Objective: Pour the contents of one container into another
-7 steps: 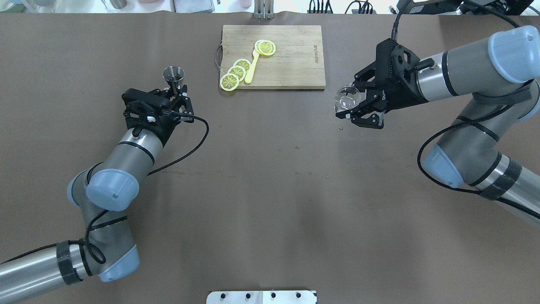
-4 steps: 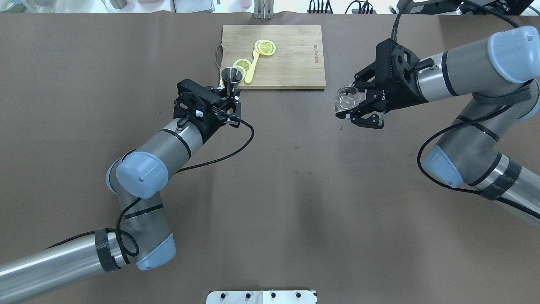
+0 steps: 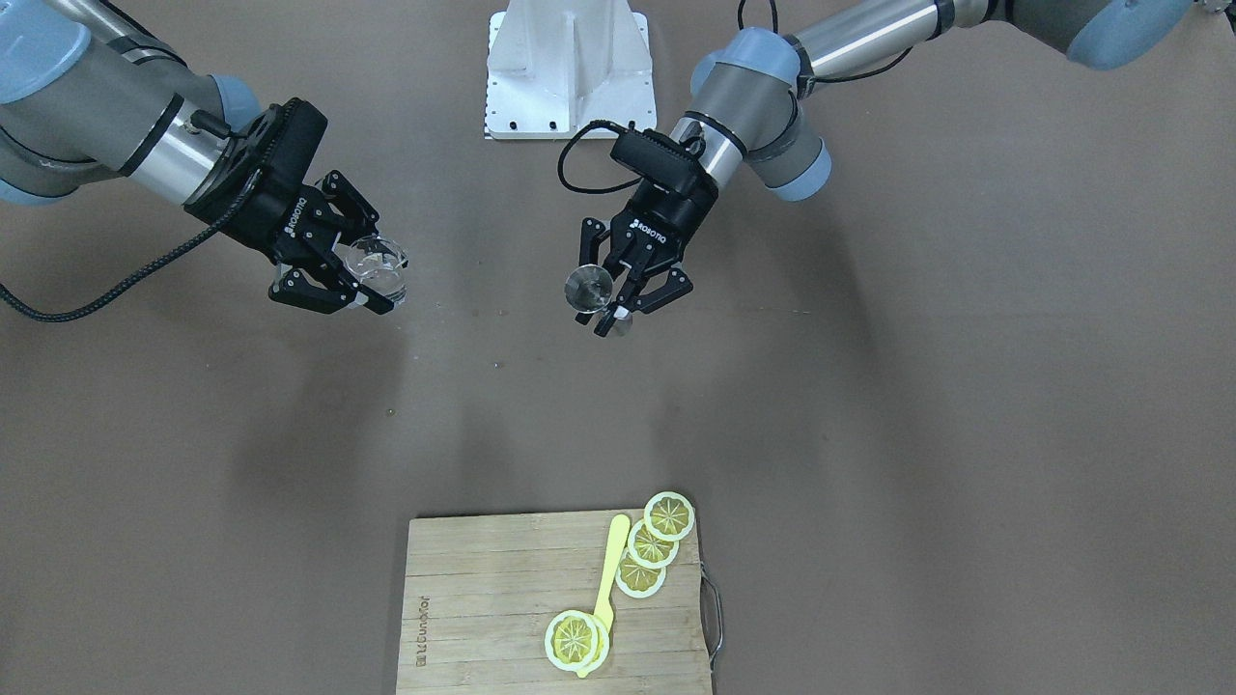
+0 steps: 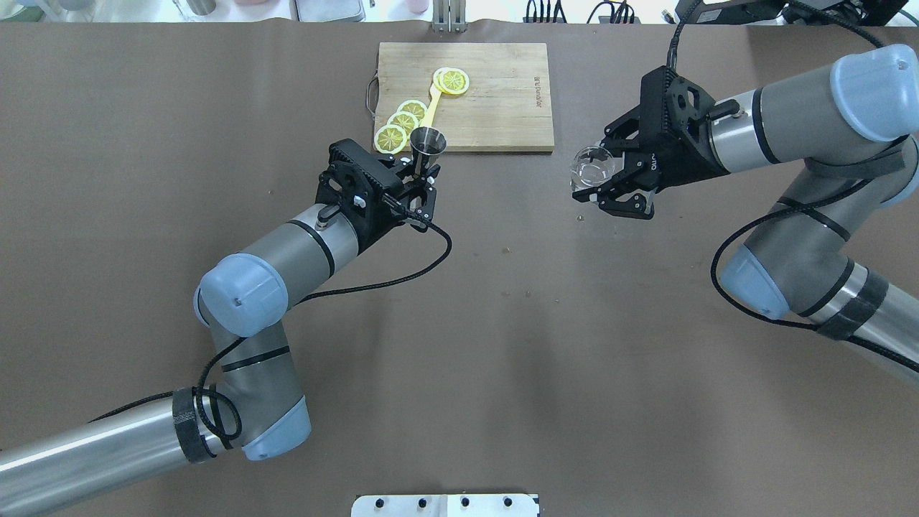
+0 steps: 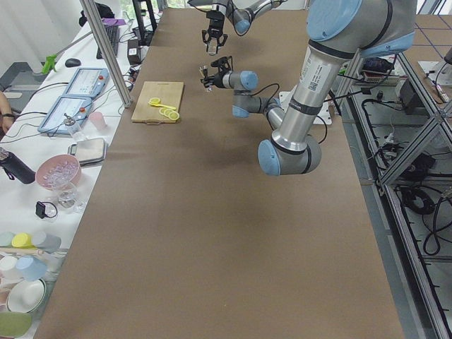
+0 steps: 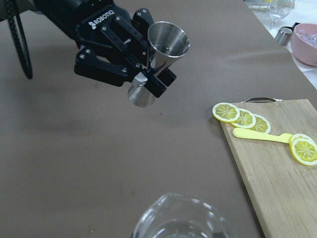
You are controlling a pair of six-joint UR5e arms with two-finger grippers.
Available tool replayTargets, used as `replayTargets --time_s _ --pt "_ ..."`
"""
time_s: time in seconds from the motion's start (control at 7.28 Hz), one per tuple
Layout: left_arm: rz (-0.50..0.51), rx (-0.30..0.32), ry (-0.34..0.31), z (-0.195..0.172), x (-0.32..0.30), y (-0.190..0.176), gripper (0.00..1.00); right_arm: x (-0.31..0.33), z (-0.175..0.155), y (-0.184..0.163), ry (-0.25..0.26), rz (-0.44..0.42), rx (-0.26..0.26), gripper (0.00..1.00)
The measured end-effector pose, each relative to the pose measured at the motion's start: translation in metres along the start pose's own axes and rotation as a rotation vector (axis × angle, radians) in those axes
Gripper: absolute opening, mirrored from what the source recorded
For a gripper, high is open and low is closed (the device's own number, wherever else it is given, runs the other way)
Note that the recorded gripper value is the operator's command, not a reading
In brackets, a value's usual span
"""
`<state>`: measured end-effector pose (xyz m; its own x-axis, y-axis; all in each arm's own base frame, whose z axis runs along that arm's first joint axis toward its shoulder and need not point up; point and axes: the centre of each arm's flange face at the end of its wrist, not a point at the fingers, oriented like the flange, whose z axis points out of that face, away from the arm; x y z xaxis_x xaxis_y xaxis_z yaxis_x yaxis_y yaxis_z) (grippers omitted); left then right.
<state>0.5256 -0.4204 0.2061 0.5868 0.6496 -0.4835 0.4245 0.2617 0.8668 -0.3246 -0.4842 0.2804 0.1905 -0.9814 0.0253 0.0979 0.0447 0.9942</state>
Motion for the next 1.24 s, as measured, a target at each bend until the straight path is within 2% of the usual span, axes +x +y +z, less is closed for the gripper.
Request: replayTargets --time_s 0.27,0.69,0.96,1.24 --pt "-0.041 0.007 0.045 -0.010 0.023 -0.002 0.00 0.000 0.000 0.009 0.000 0.008 -0.013 0.00" --pt "-0.081 0.021 0.135 -0.032 0.055 0.020 0.00 0.000 0.000 0.022 0.003 0.018 -0.032 0.00" --pt "-0.073 -0.015 0.184 -0.030 0.070 0.045 0.00 0.001 -0.001 0.020 0.008 0.015 -0.029 0.00" --pt "-0.052 -0.039 0.212 -0.023 0.081 0.056 0.00 0.003 -0.006 0.016 0.019 0.005 -0.021 0.00"
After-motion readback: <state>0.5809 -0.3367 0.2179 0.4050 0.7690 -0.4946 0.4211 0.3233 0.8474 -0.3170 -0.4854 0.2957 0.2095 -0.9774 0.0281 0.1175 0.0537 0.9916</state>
